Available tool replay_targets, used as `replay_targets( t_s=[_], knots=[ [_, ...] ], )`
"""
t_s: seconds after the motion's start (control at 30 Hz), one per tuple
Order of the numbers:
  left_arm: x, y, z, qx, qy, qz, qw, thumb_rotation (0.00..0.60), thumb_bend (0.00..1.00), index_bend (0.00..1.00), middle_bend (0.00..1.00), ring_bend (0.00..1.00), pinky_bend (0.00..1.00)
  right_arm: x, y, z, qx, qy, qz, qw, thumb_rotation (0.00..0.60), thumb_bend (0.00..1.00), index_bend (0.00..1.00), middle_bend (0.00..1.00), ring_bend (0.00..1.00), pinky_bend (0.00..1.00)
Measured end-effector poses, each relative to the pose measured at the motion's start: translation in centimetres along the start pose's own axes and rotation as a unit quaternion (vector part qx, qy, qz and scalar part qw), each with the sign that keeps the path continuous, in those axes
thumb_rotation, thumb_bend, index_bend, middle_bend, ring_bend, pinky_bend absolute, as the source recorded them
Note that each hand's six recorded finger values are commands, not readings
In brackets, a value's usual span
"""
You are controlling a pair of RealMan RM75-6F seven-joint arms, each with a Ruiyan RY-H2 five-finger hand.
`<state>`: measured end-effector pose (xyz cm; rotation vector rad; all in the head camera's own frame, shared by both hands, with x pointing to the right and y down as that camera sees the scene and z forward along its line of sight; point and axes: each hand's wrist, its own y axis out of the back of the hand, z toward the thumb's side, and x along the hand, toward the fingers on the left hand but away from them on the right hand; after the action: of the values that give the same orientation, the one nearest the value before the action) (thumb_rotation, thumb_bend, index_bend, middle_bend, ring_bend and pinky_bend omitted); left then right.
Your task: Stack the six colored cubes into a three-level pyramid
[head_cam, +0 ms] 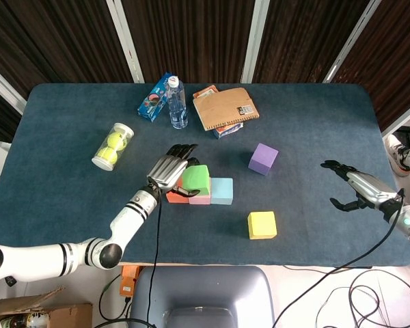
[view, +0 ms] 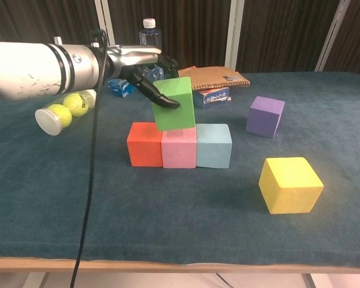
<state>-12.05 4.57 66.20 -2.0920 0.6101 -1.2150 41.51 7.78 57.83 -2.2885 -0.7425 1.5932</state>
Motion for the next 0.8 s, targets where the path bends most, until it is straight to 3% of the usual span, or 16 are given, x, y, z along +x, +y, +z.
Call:
replay_targets(
  t_s=[0.27, 0.43, 0.8],
  knots=[
    [1.0, -0.2, -0.7, 0.038, -0.019, 0.010, 0.9990, 0.456, 0.43, 0.46, 0.02, 0.00, 0.07, 0.1, -0.3, -0.3, -0.003, -0.004, 0.003, 1.0000, 0.600, 0.37, 0.00, 0.00, 0.00, 0.00],
    [1.1, -0.4, -0.9, 0.028, -0.030, 0.001, 0.9991, 0.465, 0.44, 0.46, 0.02, 0.00, 0.07, 0.1, -0.4, -0.6, -0.002, -0.012, 0.002, 0.9999, 0.600, 0.37, 0.00, 0.00, 0.00, 0.00],
    [0.6, 0.0, -2.2, 0.014, -0.013, -0.011, 0.9998, 0.463, 0.44, 0.46, 0.02, 0.00, 0.07, -0.3, -0.8, -0.4, 0.000, -0.013, 0.006, 0.9999, 0.600, 0.37, 0.00, 0.00, 0.00, 0.00]
  ],
)
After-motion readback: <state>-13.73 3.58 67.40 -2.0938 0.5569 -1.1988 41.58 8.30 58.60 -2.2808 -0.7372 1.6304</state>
